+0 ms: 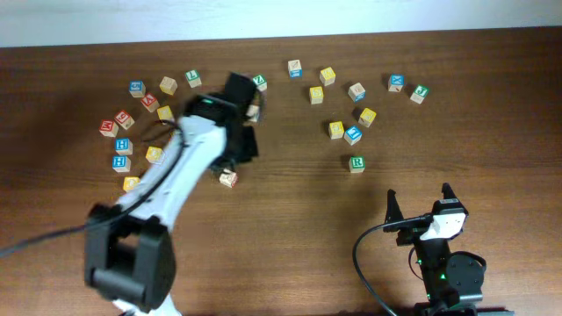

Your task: Spell out RSS

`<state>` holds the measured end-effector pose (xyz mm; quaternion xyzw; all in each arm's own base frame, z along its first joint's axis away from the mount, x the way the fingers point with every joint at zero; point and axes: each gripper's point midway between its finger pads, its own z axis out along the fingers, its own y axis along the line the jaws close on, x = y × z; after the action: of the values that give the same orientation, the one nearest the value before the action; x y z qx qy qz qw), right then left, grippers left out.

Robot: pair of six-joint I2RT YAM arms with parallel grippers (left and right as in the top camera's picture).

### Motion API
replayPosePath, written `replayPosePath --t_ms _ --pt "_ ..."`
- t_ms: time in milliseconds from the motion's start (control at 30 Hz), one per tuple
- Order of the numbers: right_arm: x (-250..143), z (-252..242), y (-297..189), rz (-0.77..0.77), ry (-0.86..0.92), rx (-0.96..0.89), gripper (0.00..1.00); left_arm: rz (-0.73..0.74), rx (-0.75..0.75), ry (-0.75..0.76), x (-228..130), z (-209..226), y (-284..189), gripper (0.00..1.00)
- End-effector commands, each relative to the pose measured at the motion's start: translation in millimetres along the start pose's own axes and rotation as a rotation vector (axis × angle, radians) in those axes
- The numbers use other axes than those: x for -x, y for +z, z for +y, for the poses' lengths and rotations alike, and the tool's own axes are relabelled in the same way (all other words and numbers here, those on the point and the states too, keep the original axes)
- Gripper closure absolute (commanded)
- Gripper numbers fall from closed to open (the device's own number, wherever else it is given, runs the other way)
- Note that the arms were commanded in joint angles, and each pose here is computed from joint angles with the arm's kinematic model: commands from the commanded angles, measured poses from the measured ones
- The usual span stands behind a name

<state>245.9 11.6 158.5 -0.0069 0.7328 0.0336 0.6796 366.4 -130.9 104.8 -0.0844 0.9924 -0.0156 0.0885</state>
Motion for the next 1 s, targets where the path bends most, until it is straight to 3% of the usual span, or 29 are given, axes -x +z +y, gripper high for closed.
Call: replayPosePath --t_ms 0,67,133,167,433,567,733,833,967 --pt "-2.8 -2.9 0.1 0.004 -0.003 -0.013 0.02 0.023 0.03 -0.034 6.8 37.5 -2.9 0.43" --pt "-2.8 -2.8 0.1 0.004 -0.003 -0.013 0.02 0.059 0.05 -0.04 0.5 51.4 6.9 0.13" --pt "-2.8 -2.8 0.1 0.004 -0.003 -0.013 0.02 0.093 0.06 0.0 -10.3 57.7 20.8 0.02" --pt "-2.8 -2.8 0.1 0.004 -0.003 -0.013 0.02 0.103 0.063 0.014 -14.6 59.3 26.8 0.01" --pt "-2.8 -2.8 0.1 0.004 -0.003 -0.013 0.02 0.081 -0.037 0.121 -25.2 46.8 65.8 0.02" --pt "-2.8 -2.8 0.1 0.004 -0.003 -0.013 0.02 0.051 -0.053 0.196 -24.8 42.5 75.2 0.13" --pt "-2.8 -2.8 0.1 0.004 -0.003 -0.013 0.02 0.019 -0.05 0.303 -31.1 36.7 88.8 0.16" --pt "-2.8 -2.8 0.1 0.004 -0.003 -0.013 0.02 -0.005 -0.017 0.307 -27.3 40.7 91.2 0.37" --pt "-2.8 -2.8 0.1 0.004 -0.003 -0.013 0.02 -0.015 -0.021 0.307 -25.2 39.3 91.3 0.37"
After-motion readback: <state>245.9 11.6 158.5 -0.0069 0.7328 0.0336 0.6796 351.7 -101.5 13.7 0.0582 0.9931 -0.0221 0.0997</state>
